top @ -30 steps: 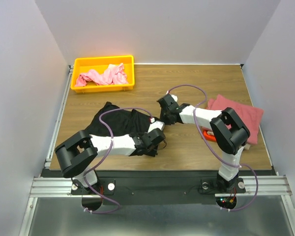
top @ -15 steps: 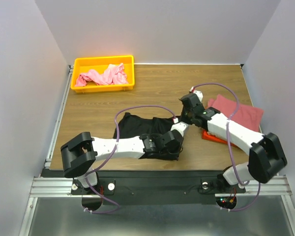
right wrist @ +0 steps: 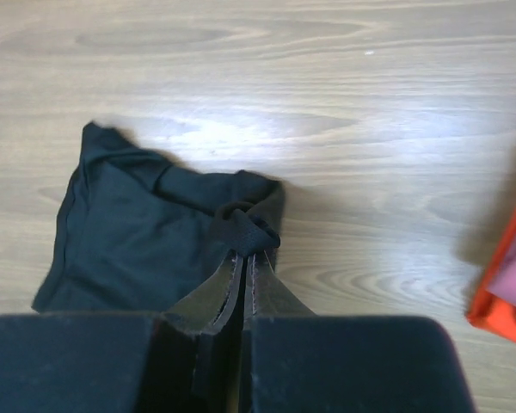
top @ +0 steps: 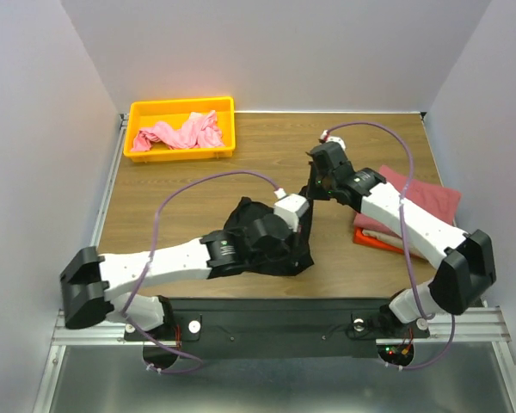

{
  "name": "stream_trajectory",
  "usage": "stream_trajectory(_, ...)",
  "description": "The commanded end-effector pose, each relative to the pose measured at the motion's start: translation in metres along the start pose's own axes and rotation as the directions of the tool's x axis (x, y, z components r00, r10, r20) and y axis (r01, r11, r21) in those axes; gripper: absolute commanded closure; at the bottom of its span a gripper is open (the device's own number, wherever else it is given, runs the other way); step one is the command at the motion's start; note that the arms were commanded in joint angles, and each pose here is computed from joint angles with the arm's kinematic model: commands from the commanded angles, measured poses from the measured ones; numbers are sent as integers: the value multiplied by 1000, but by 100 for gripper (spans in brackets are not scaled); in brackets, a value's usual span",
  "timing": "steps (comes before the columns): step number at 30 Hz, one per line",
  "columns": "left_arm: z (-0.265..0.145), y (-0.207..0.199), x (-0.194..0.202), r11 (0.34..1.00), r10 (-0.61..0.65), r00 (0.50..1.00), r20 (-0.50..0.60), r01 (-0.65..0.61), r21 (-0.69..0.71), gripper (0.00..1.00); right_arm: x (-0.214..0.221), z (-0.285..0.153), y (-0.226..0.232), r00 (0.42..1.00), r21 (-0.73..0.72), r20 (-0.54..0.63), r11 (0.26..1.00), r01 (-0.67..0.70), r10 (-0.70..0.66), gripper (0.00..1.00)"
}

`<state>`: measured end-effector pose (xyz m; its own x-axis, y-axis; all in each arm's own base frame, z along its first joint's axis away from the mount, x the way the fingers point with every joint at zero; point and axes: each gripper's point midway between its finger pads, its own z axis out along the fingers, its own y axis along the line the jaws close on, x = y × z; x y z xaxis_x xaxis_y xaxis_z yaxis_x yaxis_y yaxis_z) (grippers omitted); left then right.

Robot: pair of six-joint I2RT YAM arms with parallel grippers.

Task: Fold and stack the t-shirts
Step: Fold the tshirt

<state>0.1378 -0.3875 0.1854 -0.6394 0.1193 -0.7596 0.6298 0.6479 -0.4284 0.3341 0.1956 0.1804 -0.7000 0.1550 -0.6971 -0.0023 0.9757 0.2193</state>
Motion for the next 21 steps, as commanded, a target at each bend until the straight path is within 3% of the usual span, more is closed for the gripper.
stream_trajectory(1,-25,35,-1,993,-90,995,48,93,-71,100,-11,2,48,998,-88,24,995,56,-54,100)
stream_trajectory(10,-65,131,12,907,-261,954,148,295,-302,100,-14,18,130,993,-200,21,972,120,-118,100)
stream_trajectory(16,-96,196,25,770,-319,918,236,396,-500,100,-6,43,175,988,-268,-13,953,143,-152,100)
stream_trajectory(19,-102,210,31,722,-344,903,257,429,-542,100,5,62,192,984,-283,-38,946,158,-176,100)
stream_trajectory(21,-110,223,37,654,-374,880,292,474,-590,100,18,79,198,979,-279,-63,945,167,-192,100)
